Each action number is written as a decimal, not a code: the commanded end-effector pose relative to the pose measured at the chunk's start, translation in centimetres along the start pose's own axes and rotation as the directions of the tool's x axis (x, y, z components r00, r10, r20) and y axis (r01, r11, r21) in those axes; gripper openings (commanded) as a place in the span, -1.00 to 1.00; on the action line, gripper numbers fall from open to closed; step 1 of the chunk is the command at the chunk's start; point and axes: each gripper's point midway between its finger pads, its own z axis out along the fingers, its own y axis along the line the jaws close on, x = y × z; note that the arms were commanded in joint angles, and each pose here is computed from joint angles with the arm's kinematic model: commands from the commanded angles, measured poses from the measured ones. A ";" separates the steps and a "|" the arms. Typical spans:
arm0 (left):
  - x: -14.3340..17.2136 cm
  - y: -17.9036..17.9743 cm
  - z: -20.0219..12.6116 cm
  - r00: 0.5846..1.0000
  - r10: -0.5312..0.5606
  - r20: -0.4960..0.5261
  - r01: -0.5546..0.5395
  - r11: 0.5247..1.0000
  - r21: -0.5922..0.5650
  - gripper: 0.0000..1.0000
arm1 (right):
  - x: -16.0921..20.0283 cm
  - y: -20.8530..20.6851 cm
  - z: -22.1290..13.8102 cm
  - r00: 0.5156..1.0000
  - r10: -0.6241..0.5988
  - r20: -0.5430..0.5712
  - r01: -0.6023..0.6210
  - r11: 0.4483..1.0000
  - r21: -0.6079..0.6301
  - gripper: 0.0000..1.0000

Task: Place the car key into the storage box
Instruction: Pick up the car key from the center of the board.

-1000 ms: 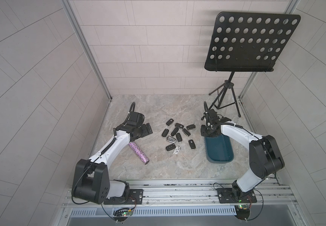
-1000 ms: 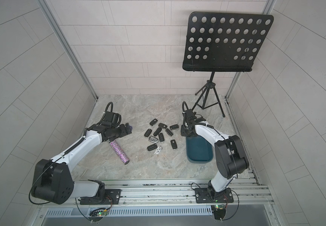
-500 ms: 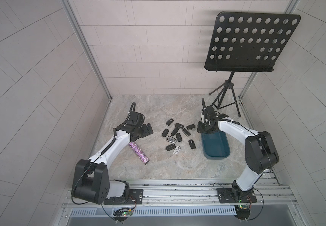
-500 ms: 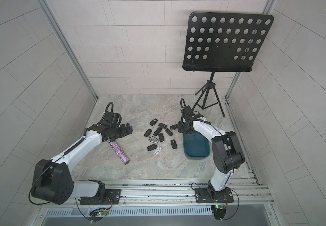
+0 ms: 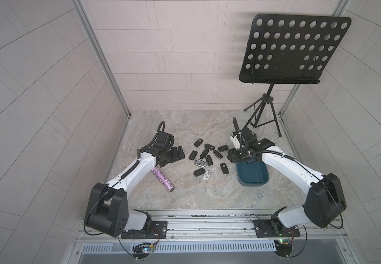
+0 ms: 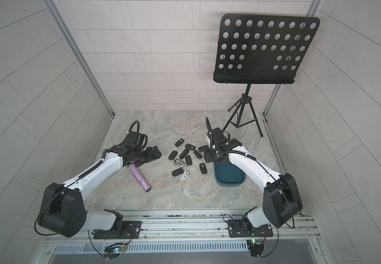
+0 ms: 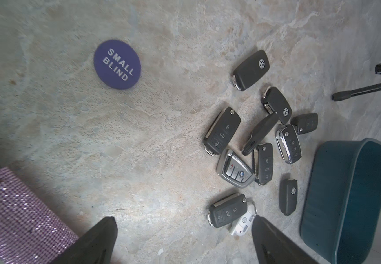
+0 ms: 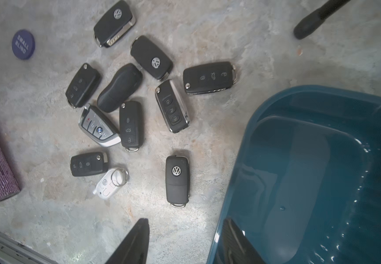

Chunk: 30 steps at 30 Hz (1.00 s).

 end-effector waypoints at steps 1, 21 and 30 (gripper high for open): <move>1.4 -0.5 0.7 0.998 -0.020 -0.052 0.022 0.999 0.038 1.00 | 1.7 1.1 0.8 0.996 -0.071 -0.053 0.071 0.997 -0.016 0.13; 3.3 1.9 0.7 0.996 -0.061 -0.061 0.059 0.998 -0.032 1.00 | 2.3 1.1 8.1 0.978 -0.122 -0.170 0.136 0.988 0.074 0.26; 3.2 2.0 1.0 0.996 -0.059 -0.059 0.057 0.998 -0.036 1.00 | 1.8 0.6 10.3 0.973 -0.119 -0.199 0.144 0.983 0.114 0.23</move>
